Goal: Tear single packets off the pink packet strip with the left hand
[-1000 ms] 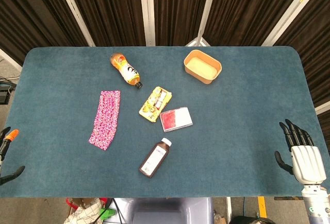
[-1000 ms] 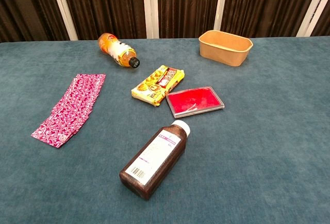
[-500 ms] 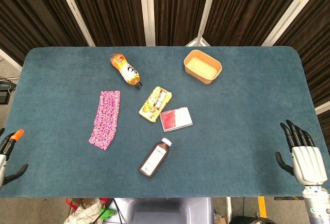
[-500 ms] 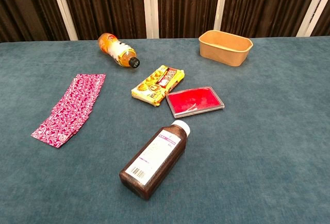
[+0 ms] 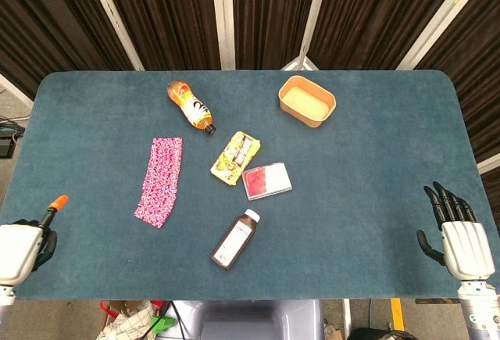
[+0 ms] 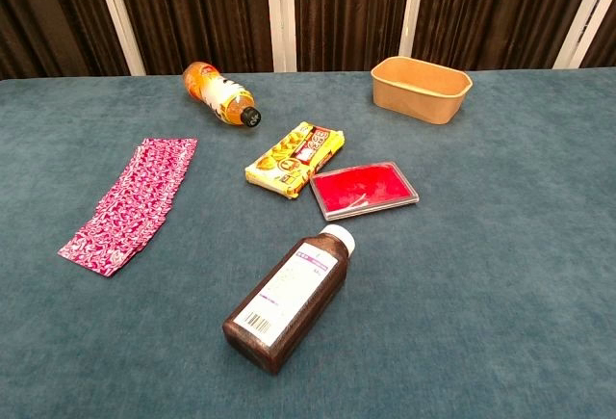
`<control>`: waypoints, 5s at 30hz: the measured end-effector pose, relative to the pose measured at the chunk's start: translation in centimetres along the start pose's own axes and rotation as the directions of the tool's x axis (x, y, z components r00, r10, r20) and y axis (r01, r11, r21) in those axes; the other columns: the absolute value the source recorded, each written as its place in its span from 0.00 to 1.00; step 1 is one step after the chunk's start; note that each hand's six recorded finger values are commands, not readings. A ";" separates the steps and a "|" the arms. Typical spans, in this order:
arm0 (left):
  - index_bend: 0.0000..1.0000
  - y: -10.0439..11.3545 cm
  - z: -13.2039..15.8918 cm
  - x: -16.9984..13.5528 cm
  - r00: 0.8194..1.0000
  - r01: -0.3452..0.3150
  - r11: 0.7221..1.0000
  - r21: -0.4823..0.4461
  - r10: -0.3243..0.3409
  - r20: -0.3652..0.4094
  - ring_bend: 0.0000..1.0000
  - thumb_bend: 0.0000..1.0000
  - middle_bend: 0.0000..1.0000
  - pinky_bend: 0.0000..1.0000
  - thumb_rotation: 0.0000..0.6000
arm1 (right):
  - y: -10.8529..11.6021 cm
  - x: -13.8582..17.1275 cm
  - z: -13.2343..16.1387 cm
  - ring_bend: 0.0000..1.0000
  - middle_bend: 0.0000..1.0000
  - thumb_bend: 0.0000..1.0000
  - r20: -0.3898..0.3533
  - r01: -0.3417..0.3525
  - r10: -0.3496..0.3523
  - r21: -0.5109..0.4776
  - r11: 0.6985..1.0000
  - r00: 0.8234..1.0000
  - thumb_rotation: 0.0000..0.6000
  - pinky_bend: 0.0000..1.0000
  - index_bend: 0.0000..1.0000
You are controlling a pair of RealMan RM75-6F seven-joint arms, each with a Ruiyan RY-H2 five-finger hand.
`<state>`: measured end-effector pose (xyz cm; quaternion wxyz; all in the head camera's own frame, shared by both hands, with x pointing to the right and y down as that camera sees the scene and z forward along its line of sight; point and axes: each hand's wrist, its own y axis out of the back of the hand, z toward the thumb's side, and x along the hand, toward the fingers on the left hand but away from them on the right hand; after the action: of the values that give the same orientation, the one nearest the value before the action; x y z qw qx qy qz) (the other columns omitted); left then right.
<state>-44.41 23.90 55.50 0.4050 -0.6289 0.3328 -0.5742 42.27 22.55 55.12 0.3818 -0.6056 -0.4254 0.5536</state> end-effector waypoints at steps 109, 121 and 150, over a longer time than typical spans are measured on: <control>0.18 -6.0 10.1 5.7 0.925 0.331 0.923 0.194 -0.358 0.125 0.73 0.91 0.89 0.65 1.00 | 0.2 0.0 -0.5 0.11 0.06 0.41 0.017 0.002 -0.002 -0.018 1.000 1.000 1.00 0.15 0.03; 0.18 -7.8 11.5 10.0 0.892 0.385 0.892 0.235 -0.425 0.152 0.73 0.91 0.89 0.65 1.00 | 0.4 -0.2 -0.7 0.11 0.06 0.41 0.024 0.010 -0.010 -0.021 1.000 1.000 1.00 0.15 0.03; 0.18 -9.8 8.5 9.9 0.874 0.458 0.837 0.298 -0.486 0.022 0.73 0.91 0.89 0.65 1.00 | 0.6 -0.1 -0.8 0.11 0.06 0.41 0.023 0.015 -0.014 -0.035 0.999 1.000 1.00 0.15 0.03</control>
<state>-35.29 20.67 68.57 0.3523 -0.6537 0.0616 -0.6669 43.15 22.28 54.62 0.3704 -0.6028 -0.4436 0.5501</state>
